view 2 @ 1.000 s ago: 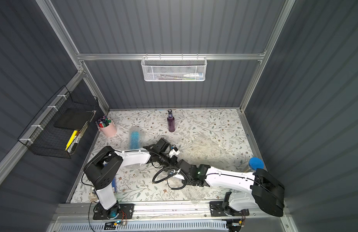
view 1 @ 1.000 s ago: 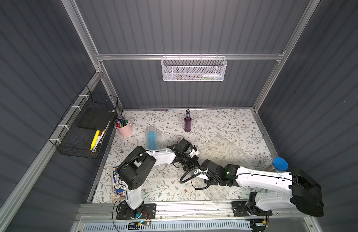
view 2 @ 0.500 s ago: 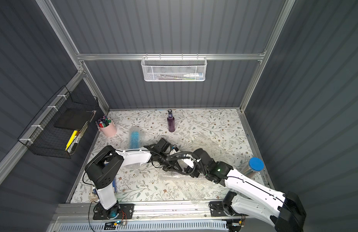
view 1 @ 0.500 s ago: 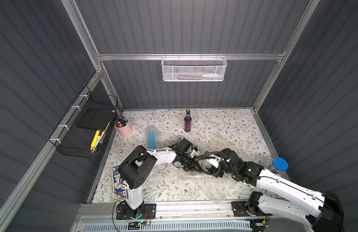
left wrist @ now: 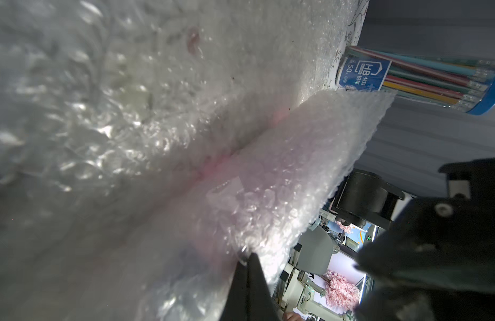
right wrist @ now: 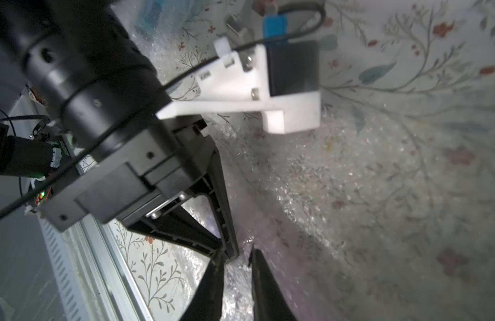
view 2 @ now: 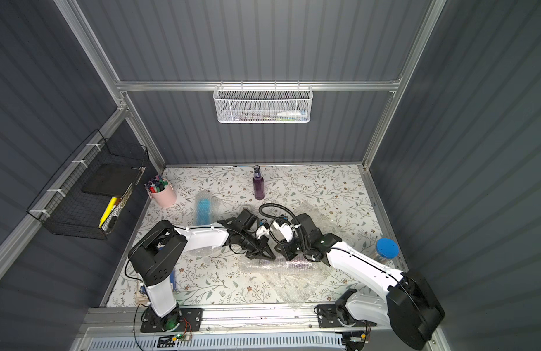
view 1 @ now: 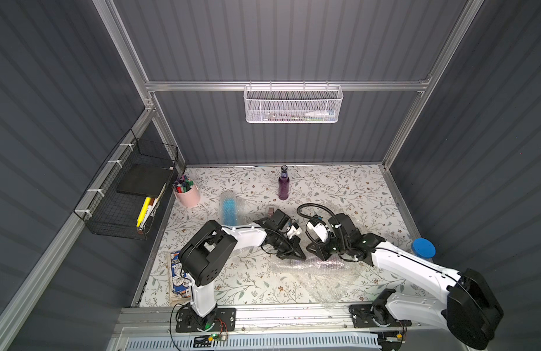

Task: Wrap wine bottles in bubble wrap
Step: Stick the tape on the bubble wrap.

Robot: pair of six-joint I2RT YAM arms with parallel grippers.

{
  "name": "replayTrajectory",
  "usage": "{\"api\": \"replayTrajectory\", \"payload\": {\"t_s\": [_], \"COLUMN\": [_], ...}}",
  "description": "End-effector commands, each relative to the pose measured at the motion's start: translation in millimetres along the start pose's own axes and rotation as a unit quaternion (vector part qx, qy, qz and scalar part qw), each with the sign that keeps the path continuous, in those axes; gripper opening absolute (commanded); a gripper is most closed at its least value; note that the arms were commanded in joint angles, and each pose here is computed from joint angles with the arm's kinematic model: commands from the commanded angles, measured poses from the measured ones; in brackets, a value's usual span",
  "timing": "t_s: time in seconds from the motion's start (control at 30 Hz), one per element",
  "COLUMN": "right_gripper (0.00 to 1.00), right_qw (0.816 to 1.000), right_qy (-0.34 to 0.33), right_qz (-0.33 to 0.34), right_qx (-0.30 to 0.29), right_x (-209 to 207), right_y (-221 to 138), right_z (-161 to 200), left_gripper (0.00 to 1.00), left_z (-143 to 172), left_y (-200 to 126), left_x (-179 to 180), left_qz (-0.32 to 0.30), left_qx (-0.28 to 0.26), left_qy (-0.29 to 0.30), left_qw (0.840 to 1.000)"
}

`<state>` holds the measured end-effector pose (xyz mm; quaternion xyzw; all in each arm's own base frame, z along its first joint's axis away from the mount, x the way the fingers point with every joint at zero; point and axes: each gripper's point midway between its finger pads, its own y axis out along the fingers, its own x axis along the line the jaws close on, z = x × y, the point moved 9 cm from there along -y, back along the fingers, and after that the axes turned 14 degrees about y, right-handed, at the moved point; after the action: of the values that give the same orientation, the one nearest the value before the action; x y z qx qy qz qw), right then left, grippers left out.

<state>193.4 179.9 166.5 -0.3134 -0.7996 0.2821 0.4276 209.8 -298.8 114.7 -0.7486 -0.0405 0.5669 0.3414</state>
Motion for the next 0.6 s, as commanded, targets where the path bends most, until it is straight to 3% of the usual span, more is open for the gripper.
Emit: {"api": "replayTrajectory", "payload": {"t_s": [0.0, 0.23, 0.37, 0.57], "right_gripper": [0.16, 0.14, 0.13, 0.11], "right_qw": [0.998, 0.992, 0.991, 0.984], "right_qy": [0.066, 0.116, 0.121, 0.148], "right_qz": [-0.013, -0.038, -0.031, 0.002], "right_qx": [0.007, 0.041, 0.044, 0.095], "right_x": [-3.2, -10.0, -13.0, -24.2], "right_y": [7.7, 32.8, 40.1, 52.6], "right_z": [-5.5, -0.2, -2.4, 12.8], "left_gripper": [0.0, 0.0, 0.0, 0.0], "left_z": [13.9, 13.6, 14.9, 15.0], "left_y": [6.4, 7.2, 7.7, 6.5], "left_x": [15.9, 13.8, 12.0, 5.6], "left_qz": [-0.054, -0.049, -0.043, -0.035], "left_qx": [0.018, 0.015, 0.015, 0.012], "left_qy": [-0.026, -0.026, -0.028, -0.025], "left_qw": [0.998, 0.998, 0.999, 0.999]}}
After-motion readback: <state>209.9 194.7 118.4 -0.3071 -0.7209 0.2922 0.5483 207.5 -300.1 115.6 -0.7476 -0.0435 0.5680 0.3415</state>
